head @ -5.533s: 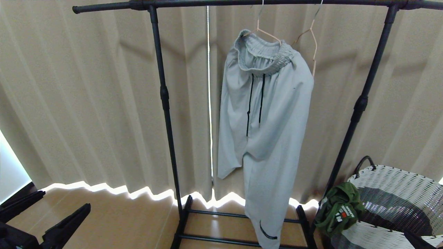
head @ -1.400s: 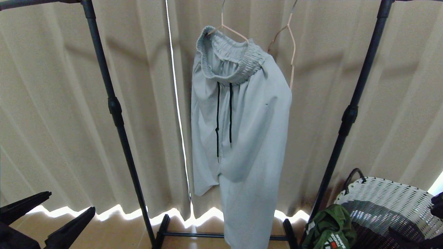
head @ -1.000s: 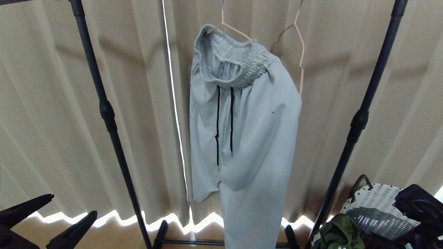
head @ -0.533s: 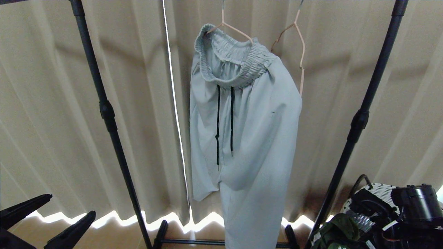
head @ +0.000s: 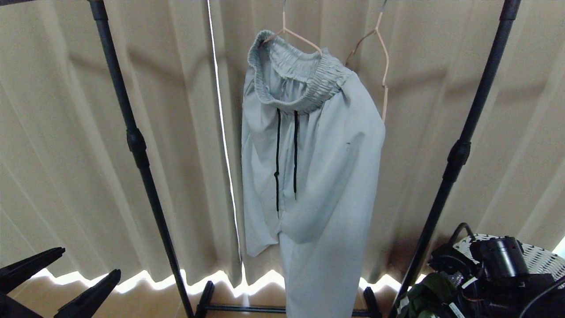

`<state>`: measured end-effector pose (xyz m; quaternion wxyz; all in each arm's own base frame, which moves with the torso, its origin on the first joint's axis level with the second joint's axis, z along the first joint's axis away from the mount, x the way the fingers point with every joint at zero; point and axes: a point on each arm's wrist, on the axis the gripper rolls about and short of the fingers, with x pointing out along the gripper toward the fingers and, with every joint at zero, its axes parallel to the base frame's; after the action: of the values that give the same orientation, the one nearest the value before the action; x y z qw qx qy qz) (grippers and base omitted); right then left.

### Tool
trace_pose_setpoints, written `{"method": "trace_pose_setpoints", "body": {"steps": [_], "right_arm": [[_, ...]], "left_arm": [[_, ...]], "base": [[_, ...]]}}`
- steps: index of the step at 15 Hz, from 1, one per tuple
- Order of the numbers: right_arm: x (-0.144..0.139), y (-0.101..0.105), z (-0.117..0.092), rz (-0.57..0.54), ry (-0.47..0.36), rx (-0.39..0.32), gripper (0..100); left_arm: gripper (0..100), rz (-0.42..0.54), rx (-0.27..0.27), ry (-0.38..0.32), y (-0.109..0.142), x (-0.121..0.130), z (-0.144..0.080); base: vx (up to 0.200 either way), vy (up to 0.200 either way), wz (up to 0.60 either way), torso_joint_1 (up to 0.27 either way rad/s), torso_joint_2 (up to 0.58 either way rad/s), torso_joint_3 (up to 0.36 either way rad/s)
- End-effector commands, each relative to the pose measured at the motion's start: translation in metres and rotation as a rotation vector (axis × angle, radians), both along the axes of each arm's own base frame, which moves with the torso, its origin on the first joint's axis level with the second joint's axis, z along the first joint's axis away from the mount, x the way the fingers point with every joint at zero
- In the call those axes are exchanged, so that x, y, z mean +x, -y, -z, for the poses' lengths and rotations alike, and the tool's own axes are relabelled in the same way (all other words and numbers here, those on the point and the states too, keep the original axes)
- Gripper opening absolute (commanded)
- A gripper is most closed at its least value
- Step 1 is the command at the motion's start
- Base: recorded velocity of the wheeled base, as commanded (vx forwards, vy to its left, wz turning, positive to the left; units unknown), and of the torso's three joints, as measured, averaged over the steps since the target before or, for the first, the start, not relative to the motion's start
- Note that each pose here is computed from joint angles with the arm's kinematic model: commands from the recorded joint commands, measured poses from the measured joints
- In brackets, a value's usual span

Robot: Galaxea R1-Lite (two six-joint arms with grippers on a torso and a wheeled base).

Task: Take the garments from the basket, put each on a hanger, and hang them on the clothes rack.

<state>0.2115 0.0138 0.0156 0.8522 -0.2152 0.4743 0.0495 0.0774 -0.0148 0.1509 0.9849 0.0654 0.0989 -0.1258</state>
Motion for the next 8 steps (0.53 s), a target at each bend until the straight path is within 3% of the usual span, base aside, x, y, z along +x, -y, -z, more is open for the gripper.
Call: {"method": "trace_pose_setpoints", "body": {"steps": [1,3,4,8], "right_arm": [[0.008,0.003,0.005,0.017,-0.011,-0.004,100],[0.012,0.004,0.005,0.023,-0.001,-0.003,100],[0.014,0.004,0.004,0.026,0.004,-0.002,0],[0.023,0.005,0.006,0.033,0.012,-0.003,0]], "left_arm": [[100,0.0,0.0,0.0,0.0,0.0,0.0],[100,0.0,0.0,0.0,0.0,0.0,0.0],[100,0.0,0.0,0.0,0.0,0.0,0.0],[100,0.0,0.0,0.002,0.0,0.0,0.0]], "base": [[0.0,0.0,0.0,0.0,0.0,0.0],[0.0,0.0,0.0,0.0,0.0,0.0],[0.0,0.0,0.0,0.0,0.0,0.0],[0.0,0.0,0.0,0.0,0.0,0.0]]}}
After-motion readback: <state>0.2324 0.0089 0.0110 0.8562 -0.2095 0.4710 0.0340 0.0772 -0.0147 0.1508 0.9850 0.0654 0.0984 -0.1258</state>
